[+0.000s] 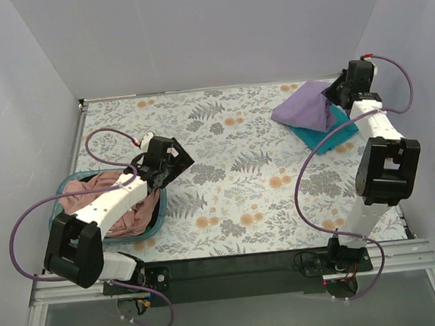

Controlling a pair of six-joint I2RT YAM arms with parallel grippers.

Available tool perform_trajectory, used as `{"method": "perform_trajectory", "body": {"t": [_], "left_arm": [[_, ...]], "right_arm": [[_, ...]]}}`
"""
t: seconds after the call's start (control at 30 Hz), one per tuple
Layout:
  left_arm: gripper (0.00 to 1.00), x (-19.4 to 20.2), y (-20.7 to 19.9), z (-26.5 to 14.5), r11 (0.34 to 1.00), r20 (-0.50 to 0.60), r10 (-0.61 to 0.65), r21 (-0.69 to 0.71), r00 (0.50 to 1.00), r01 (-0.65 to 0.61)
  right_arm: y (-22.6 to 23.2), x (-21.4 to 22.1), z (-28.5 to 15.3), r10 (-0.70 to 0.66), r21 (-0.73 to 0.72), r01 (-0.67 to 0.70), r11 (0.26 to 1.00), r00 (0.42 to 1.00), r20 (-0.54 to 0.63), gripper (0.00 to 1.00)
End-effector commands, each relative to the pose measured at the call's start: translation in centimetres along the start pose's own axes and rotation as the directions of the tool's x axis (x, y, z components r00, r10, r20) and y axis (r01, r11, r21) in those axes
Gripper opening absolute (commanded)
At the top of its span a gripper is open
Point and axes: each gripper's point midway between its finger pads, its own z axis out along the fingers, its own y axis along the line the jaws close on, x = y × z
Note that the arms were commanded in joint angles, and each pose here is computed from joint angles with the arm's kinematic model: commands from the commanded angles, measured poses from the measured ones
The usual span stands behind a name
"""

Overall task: Fold and stack the t-shirts
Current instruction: Neatly place the folded tshirt to the corner

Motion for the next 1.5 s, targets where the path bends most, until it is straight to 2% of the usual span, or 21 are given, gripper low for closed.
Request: {"method": "perform_trajectory", "body": {"t": [0.0,0.17,0.33,0.37,0.5,0.53,0.67,0.77,0.8,0.87,0.9,0.97,1.07,1.13,1.17,1.3,1.47], "left_arm": [[0.93,-1.0,-0.6,-0.1,1.000,0.032,-0.003,0.014,0.999,0.002],[0.93,-0.7,-0.2,0.2,1.000,0.022,0.002,0.000,1.000,-0.002],[0.93,-0.4,-0.1,0.2,1.000,0.013,0.005,0.001,1.000,-0.005],[0.93,-0.4,0.0,0.1,1.000,0.013,0.006,0.001,1.000,-0.006],[0.93,-0.3,0.2,-0.1,1.000,0.016,0.003,-0.001,1.000,-0.003],[0.93,-0.3,0.3,-0.1,1.000,0.017,0.000,-0.002,1.000,0.000],[0.93,-0.6,0.0,-0.4,1.000,0.024,-0.002,0.006,1.000,0.002],[0.93,-0.8,-0.3,-0.7,1.000,0.027,-0.003,0.015,1.000,0.002],[0.93,-0.9,-0.3,-0.8,1.000,0.028,-0.003,0.014,1.000,0.002],[0.93,-1.2,-0.4,-1.2,1.000,0.040,-0.010,0.023,0.999,0.009],[0.94,-1.2,-0.4,-1.3,1.000,0.041,-0.011,0.024,0.999,0.010],[0.95,-1.4,-0.6,-1.6,0.999,0.046,-0.013,0.035,0.999,0.012],[0.96,-1.4,-0.6,-1.8,0.999,0.049,-0.016,0.036,0.999,0.014],[0.96,-1.2,-0.4,-1.7,0.999,0.043,-0.013,0.033,0.999,0.011],[0.96,-1.2,-0.4,-1.6,0.999,0.040,-0.010,0.031,0.999,0.009],[0.96,-1.1,0.1,-1.8,1.000,0.041,-0.009,0.016,0.999,0.009],[0.96,-1.3,0.8,-2.0,1.000,0.061,-0.006,-0.006,0.998,0.007]], "right_arm": [[-1.4,-2.3,-1.3,0.073,0.041,-0.077,0.996,0.992,0.101,0.01],[-8.4,2.0,-2.0,0.157,0.201,-0.166,0.965,0.986,0.063,0.01],[-13.3,6.3,-2.2,0.167,0.321,-0.160,0.934,0.986,0.005,0.01],[-14.2,7.0,-2.0,0.173,0.336,-0.159,0.928,0.985,-0.013,0.04],[-14.9,7.3,-1.2,0.117,0.343,-0.091,0.935,0.992,-0.055,0.27],[-15.0,7.2,-1.2,0.092,0.343,-0.064,0.937,0.994,-0.066,0.42],[-14.9,5.3,-2.7,0.035,0.372,-0.020,0.928,0.999,-0.034,0.59],[-14.5,3.4,-5.2,-0.010,0.406,0.005,0.914,1.000,0.011,0.77],[-14.4,2.8,-5.8,-0.022,0.410,0.011,0.912,0.999,0.023,0.89],[-13.2,1.9,-7.4,-0.056,0.377,0.038,0.925,0.998,0.037,0.97],[-12.6,2.0,-7.7,-0.062,0.350,0.047,0.936,0.997,0.034,0.98],[-9.9,2.9,-8.1,-0.077,0.204,0.078,0.976,0.997,-0.013,0.98],[-5.9,5.1,-7.2,-0.137,-0.016,0.136,0.991,0.987,-0.079,0.99],[-5.0,7.2,-5.6,-0.152,-0.078,0.141,0.987,0.976,-0.158,0.98],[-4.5,7.0,-5.0,-0.153,-0.091,0.140,0.986,0.975,-0.163,0.98],[-7.1,9.4,-2.1,-0.087,0.003,0.091,0.996,0.964,-0.251,0.98],[-13.1,12.3,0.2,-0.056,0.233,0.150,0.961,0.929,-0.366,0.98]]}}
